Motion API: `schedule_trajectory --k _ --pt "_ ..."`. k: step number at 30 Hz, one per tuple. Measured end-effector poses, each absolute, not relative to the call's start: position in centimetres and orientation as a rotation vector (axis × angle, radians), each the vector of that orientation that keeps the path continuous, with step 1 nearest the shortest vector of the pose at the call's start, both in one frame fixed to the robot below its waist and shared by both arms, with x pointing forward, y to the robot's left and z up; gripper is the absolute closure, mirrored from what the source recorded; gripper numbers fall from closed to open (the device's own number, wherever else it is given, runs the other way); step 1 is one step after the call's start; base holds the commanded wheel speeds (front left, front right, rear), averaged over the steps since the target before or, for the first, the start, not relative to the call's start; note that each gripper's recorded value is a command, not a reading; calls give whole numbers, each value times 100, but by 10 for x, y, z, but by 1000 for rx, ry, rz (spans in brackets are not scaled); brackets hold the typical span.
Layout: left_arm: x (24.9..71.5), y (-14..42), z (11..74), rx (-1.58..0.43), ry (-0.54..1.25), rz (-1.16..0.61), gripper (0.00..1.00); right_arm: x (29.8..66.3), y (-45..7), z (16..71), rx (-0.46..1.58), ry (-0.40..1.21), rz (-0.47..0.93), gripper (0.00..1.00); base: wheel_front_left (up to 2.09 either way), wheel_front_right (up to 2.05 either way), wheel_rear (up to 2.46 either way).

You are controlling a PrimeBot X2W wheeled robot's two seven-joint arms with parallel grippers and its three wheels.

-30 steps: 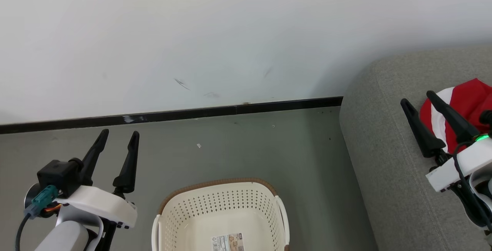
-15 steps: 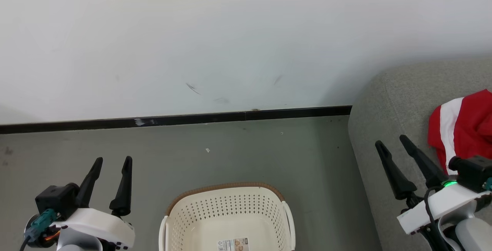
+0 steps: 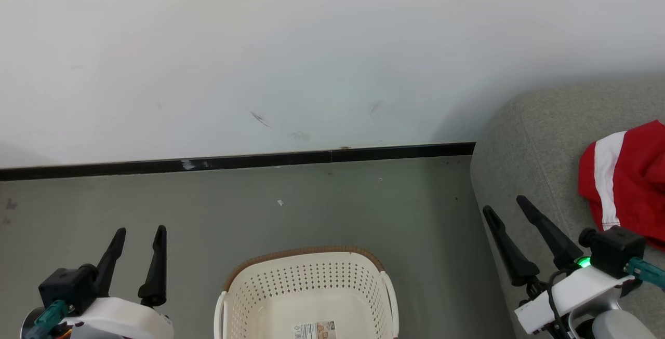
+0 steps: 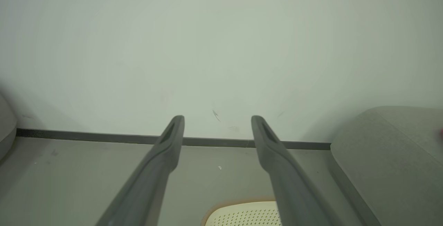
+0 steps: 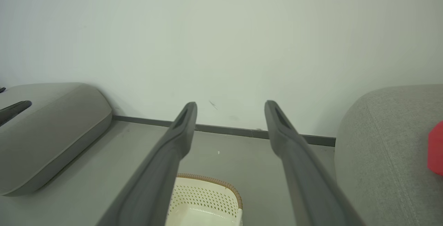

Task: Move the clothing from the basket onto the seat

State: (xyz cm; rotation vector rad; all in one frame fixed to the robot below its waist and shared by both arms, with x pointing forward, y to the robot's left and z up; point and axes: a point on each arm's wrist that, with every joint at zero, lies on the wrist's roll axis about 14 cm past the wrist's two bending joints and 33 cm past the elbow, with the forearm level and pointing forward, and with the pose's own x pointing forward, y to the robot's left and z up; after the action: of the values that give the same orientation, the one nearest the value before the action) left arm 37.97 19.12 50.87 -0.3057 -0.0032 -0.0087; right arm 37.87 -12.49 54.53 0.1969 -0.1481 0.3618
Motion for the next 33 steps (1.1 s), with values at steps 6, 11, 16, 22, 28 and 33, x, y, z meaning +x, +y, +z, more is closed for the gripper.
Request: schedule_trajectory --k 6,11,16,22,28,33 --pt "379 193 511 -295 -18 -2 0 378 -128 549 188 -168 343 0 0 0 0" --pt "380 192 513 -299 -29 -6 0 379 -131 550 173 -176 326 0 0 0 0" --pt "377 192 509 -283 -23 -4 0 380 -132 552 176 -183 314 0 0 0 0" --pt "378 190 511 -282 -33 -8 0 376 -134 545 172 -168 301 0 0 0 0" --pt "379 192 512 -282 -41 -2 0 376 -133 545 167 -171 295 0 0 0 0" --pt "378 192 509 -281 -34 -1 0 376 -133 545 166 -172 291 0 0 0 0"
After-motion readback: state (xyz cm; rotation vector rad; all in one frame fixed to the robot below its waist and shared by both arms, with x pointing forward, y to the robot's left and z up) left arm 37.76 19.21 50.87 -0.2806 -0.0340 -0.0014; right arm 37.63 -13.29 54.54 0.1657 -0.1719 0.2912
